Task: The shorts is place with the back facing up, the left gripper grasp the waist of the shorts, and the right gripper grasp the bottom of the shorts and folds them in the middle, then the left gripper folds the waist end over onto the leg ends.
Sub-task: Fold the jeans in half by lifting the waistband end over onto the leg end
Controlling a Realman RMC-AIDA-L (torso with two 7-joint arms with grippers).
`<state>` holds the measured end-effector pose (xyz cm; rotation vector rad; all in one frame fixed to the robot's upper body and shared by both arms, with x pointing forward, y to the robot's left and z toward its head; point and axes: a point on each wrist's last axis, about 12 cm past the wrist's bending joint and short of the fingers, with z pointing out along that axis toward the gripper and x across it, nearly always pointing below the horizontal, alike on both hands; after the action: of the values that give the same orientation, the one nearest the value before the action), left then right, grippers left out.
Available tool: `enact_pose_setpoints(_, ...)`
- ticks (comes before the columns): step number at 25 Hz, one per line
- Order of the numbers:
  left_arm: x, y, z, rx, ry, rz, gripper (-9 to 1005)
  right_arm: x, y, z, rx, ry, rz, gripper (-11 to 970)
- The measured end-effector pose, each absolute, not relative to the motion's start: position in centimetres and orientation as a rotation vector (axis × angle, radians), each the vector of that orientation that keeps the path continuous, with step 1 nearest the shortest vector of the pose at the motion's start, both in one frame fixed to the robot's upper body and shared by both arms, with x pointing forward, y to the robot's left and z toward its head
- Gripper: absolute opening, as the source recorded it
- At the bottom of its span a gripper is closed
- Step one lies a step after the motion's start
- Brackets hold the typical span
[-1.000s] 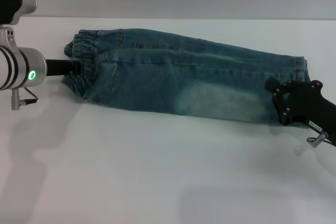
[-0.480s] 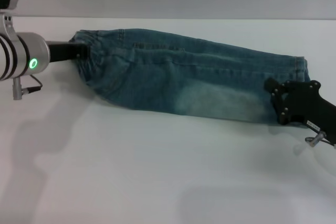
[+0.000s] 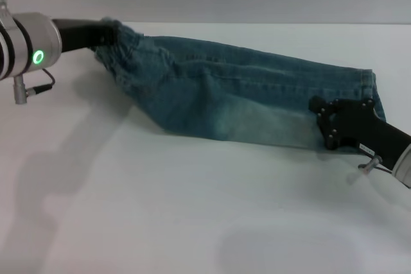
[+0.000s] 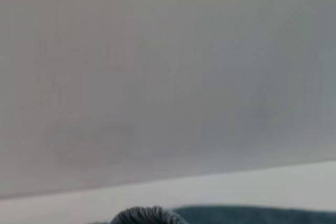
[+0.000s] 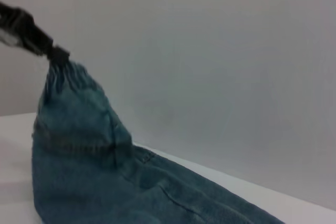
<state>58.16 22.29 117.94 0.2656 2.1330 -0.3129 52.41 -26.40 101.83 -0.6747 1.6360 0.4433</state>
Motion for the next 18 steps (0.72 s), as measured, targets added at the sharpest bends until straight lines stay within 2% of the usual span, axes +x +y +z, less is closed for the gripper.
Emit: enact_pose_setpoints(18, 55.5, 18.9, 122.6, 0.412, 1.99, -0.368, 33, 55.4, -24.5, 102.4, -0.645, 1.671, 0.437, -1)
